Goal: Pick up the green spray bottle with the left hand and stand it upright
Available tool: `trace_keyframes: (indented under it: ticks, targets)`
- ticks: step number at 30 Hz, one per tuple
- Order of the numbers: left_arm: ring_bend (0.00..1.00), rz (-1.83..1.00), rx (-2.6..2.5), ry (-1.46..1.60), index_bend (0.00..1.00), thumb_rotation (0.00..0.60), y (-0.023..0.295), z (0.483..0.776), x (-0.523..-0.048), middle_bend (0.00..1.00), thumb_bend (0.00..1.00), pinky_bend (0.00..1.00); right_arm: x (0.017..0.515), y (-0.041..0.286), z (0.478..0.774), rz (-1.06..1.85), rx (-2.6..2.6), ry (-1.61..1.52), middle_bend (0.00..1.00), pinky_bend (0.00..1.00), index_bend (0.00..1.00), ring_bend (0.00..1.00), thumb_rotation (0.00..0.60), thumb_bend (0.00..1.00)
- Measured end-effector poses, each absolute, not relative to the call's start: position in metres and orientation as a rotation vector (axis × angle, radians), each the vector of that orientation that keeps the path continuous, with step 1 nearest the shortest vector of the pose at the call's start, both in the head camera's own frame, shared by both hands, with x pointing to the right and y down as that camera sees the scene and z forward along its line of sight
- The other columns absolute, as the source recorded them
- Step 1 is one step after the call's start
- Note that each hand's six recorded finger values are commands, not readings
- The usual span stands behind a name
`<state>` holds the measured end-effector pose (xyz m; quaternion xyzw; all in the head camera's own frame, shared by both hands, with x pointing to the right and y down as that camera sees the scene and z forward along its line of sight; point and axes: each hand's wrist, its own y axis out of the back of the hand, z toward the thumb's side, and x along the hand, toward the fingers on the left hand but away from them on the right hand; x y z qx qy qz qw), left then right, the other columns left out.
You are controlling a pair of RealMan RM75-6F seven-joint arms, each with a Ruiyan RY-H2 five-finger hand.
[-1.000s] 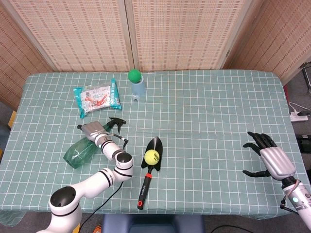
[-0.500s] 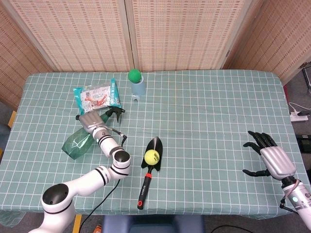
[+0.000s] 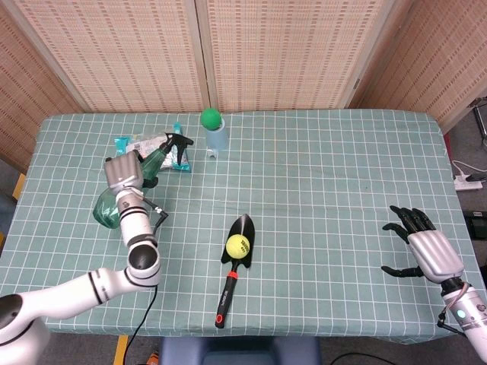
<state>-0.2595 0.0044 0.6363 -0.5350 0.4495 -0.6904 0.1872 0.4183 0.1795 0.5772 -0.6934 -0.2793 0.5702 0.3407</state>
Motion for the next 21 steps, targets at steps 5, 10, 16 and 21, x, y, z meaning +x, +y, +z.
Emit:
trace_keyframes:
  ticks: [5,10,16,21]
  targets:
    - [0.33,-1.753,-1.583,1.579,0.61,0.6,0.006,0.608,-0.303,0.56,0.35,0.17,0.416,0.18,0.58,1.497,-1.772,-0.694,0.0,0.05,0.26,0.0,0.6,0.0]
    - [0.32,-1.531,-1.618,1.854,0.59,0.6,0.007,0.588,-0.341,0.54,0.35,0.16,0.415,0.179,0.582,1.515,-1.723,-0.692,0.0,0.05,0.26,0.0,0.6,0.0]
    - [0.28,-1.258,-1.642,2.055,0.55,0.6,0.009,0.576,-0.366,0.49,0.35,0.14,0.416,0.175,0.585,1.527,-1.658,-0.757,0.0,0.05,0.25,0.0,0.6,0.0]
    - [0.27,-1.128,-1.61,2.154,0.54,0.6,0.019,0.59,-0.391,0.47,0.36,0.13,0.416,0.173,0.588,1.546,-1.631,-0.778,0.0,0.05,0.25,0.0,0.6,0.0]
